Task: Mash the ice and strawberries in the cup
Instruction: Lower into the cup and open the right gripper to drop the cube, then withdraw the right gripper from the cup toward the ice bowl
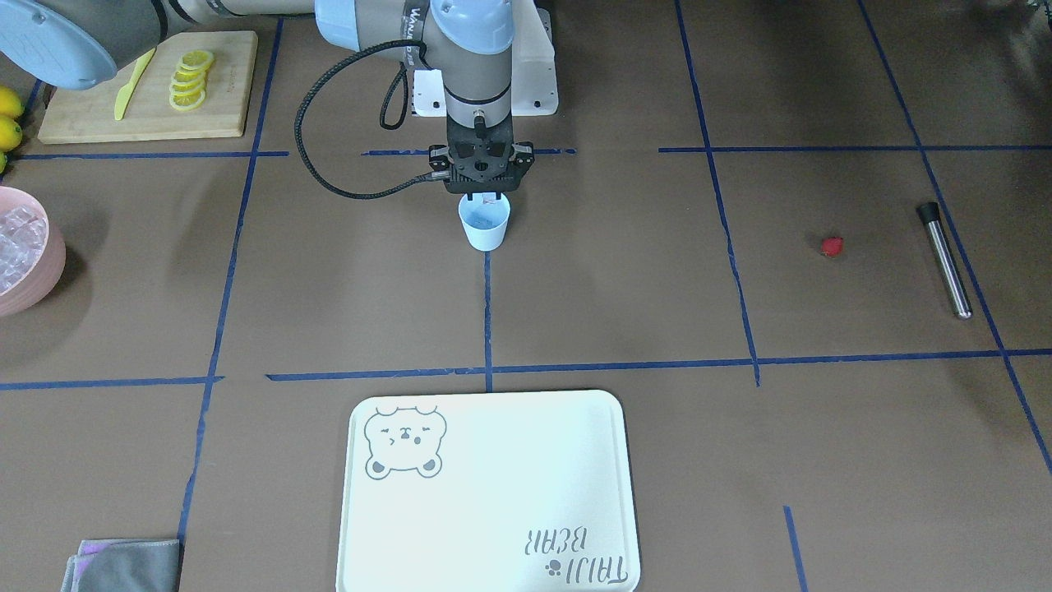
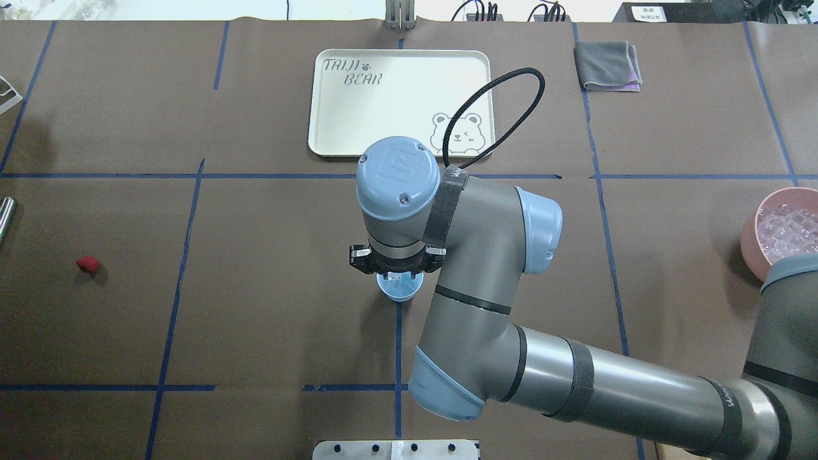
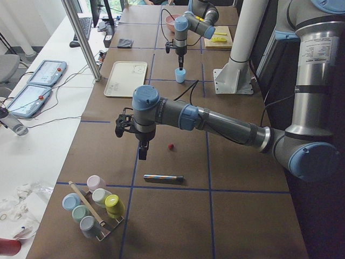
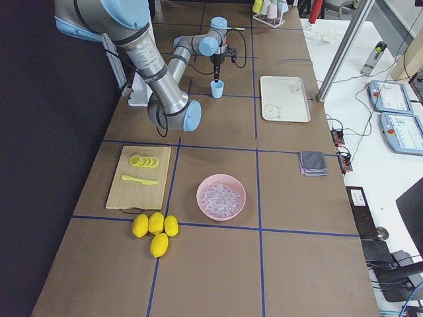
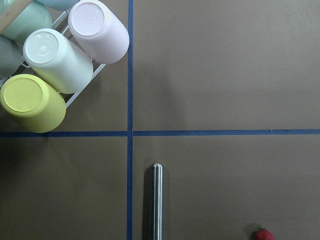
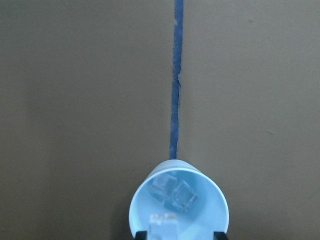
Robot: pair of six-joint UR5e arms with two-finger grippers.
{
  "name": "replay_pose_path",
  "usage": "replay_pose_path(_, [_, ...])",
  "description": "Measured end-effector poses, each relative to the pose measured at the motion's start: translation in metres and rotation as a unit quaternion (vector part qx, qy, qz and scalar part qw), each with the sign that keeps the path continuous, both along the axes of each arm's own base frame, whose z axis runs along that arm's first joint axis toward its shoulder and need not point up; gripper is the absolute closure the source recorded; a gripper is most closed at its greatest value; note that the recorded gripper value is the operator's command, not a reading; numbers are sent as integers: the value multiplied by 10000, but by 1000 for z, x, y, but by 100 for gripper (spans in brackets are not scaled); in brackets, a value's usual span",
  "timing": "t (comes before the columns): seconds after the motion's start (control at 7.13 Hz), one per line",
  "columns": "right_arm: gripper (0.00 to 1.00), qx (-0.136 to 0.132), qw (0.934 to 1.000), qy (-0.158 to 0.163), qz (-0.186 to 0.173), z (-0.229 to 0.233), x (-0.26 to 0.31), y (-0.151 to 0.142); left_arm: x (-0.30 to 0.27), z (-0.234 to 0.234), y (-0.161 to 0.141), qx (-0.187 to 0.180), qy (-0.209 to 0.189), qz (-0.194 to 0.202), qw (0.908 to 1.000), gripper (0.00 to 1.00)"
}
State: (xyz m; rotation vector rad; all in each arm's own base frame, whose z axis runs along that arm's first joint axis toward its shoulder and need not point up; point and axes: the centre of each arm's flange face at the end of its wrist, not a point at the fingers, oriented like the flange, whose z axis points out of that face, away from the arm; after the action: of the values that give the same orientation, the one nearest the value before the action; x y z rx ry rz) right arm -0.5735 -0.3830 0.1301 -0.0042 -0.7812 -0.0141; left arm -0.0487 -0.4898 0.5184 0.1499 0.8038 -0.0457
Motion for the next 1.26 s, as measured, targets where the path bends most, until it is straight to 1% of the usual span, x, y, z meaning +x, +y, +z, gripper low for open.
replay_pose_path(0.56, [1, 2, 10000, 0, 27, 0, 3, -2, 3, 0, 0, -3, 5, 23, 10000, 0])
replay_pose_path(0.7, [1, 24, 9999, -32, 102, -3, 10, -5, 11, -1, -1, 1, 6, 100, 9999, 0])
replay_pose_path(0.98, [1, 104, 9988, -211, 420, -11, 52, -24, 45, -5, -2, -22, 20, 376, 9993, 0])
replay_pose_path(1.26, [1, 225, 9958, -398, 789, 0, 122, -45, 80, -17, 4, -40, 62, 562, 9984, 0])
